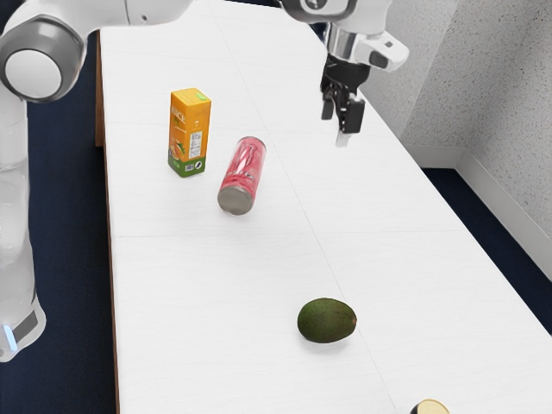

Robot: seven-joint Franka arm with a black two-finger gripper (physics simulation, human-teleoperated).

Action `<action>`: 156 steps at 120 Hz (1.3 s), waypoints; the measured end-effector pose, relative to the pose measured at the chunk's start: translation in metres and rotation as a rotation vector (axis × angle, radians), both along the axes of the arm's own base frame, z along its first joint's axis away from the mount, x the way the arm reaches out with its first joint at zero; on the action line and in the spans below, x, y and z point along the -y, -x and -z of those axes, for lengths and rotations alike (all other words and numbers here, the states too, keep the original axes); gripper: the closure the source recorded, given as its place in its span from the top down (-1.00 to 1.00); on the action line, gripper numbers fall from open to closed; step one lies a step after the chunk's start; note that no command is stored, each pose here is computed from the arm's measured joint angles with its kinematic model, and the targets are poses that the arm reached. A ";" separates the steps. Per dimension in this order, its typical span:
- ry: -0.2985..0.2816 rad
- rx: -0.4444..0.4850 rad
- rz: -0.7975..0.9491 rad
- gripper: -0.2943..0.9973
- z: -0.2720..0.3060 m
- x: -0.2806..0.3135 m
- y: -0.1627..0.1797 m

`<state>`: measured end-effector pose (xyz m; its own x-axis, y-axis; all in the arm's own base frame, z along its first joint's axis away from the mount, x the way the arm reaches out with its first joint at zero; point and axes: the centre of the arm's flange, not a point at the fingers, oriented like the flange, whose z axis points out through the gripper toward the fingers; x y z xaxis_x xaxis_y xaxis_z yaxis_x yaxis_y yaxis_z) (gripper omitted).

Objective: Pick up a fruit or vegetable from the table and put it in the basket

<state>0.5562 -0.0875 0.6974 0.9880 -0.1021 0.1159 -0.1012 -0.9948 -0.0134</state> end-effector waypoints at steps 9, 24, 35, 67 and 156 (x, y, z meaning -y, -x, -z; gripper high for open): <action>0.004 0.002 0.087 0.54 0.000 0.049 0.008; 0.011 -0.002 0.180 0.54 0.006 0.100 0.018; 0.013 -0.004 0.187 0.54 0.012 0.106 0.014; 0.008 -0.024 0.273 0.54 0.050 0.159 0.018; -0.007 -0.108 0.170 0.54 0.174 0.119 0.020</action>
<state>0.5364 -0.2065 0.5237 0.9631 -0.2690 0.0085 -0.2690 -0.9631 0.0004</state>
